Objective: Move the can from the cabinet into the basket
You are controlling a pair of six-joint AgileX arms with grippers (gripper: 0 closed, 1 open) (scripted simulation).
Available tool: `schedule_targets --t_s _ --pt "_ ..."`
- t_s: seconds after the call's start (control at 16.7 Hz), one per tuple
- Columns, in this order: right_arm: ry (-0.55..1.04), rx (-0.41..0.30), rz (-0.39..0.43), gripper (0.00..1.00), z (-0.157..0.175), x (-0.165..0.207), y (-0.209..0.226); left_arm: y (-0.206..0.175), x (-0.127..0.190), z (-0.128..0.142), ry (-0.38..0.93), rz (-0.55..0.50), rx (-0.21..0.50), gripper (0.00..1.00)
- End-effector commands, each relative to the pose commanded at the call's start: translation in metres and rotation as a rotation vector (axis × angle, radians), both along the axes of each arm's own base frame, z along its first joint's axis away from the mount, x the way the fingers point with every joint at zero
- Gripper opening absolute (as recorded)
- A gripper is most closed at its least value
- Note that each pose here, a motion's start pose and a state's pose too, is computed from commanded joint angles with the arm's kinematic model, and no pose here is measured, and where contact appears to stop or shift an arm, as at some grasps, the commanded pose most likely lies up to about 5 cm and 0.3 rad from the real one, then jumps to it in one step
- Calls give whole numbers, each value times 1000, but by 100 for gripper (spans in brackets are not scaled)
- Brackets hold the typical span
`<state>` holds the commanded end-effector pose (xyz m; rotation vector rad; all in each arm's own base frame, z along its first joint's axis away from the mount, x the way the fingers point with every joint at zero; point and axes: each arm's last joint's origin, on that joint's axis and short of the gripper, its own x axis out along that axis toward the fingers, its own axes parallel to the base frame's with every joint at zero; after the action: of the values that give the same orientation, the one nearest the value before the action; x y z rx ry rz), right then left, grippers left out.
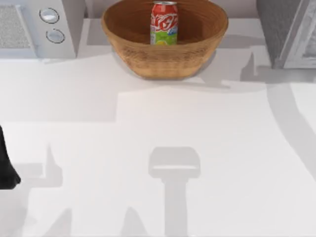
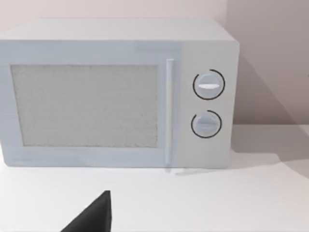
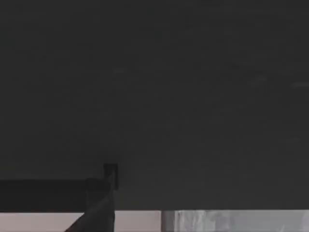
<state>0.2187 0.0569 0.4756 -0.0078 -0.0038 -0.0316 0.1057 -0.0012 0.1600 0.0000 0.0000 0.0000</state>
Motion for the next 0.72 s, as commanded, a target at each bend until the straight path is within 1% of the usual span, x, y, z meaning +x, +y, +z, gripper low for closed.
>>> schedule_targets --t_s 0.12,0.3,0.54,0.72 --pt "14 -3 2 100 -28 -20 -12 0 0 0 0 0 0 100" --pt "30 -3 6 100 -80 -52 -29 0 0 0 0 0 0 100" --pt "36 2 14 100 -164 -89 -45 0 0 0 0 0 0 100" --pt "32 5 20 100 -228 -106 -52 0 0 0 0 0 0 100"
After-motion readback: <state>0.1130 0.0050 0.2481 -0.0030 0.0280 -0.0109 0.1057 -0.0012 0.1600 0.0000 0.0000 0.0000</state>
